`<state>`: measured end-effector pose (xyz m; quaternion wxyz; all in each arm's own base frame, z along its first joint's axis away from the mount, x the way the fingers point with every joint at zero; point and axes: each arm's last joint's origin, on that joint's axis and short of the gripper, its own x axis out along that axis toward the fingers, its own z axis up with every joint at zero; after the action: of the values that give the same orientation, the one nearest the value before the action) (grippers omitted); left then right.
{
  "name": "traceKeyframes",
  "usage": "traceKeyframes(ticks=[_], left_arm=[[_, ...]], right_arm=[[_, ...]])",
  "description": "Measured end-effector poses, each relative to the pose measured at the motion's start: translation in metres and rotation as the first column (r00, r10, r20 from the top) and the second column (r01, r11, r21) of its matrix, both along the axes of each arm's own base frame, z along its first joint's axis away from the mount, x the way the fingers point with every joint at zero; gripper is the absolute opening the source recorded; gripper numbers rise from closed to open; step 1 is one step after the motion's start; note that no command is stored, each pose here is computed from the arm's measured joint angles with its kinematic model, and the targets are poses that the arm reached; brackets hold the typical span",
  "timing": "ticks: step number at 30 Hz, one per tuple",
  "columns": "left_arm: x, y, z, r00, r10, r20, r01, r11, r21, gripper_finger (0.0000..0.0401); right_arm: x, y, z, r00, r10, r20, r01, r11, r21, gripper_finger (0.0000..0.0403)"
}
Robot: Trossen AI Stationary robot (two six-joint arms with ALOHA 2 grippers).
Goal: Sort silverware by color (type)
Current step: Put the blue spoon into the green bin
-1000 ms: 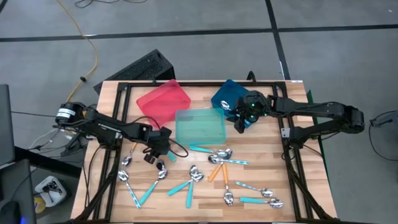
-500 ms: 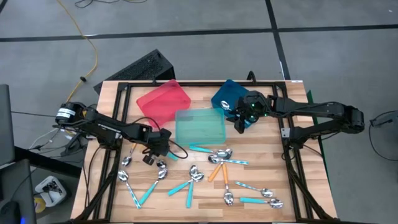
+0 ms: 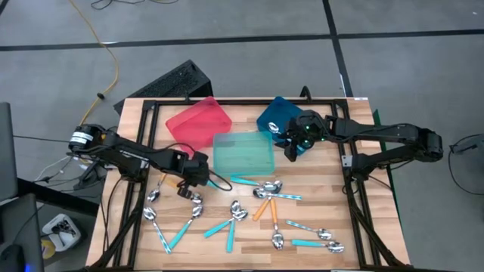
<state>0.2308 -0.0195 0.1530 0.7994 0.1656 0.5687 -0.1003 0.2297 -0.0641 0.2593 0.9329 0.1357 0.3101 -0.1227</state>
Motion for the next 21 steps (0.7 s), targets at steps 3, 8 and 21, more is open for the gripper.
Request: traceKeyframes(ticks=[3,8,21], left_arm=[[0.002,-0.001,0.007,0.999,0.018,-0.029,-0.019,1.0,-0.009,0.003],[0.005,-0.001,0.022,0.996,0.052,-0.072,-0.054,0.998,-0.019,0.0031],[0.019,-0.002,0.066,0.995,0.083,-0.048,-0.083,0.997,-0.005,0.0037]], right_arm=[[0.0,0.0,0.0,1.0,-0.001,0.001,0.001,1.0,0.001,0.0191],[0.0,0.0,0.0,1.0,-0.001,0.001,0.001,1.0,0.003,0.0191],[0.001,0.001,0.001,1.0,0.003,0.01,-0.003,1.0,0.008,0.0191]])
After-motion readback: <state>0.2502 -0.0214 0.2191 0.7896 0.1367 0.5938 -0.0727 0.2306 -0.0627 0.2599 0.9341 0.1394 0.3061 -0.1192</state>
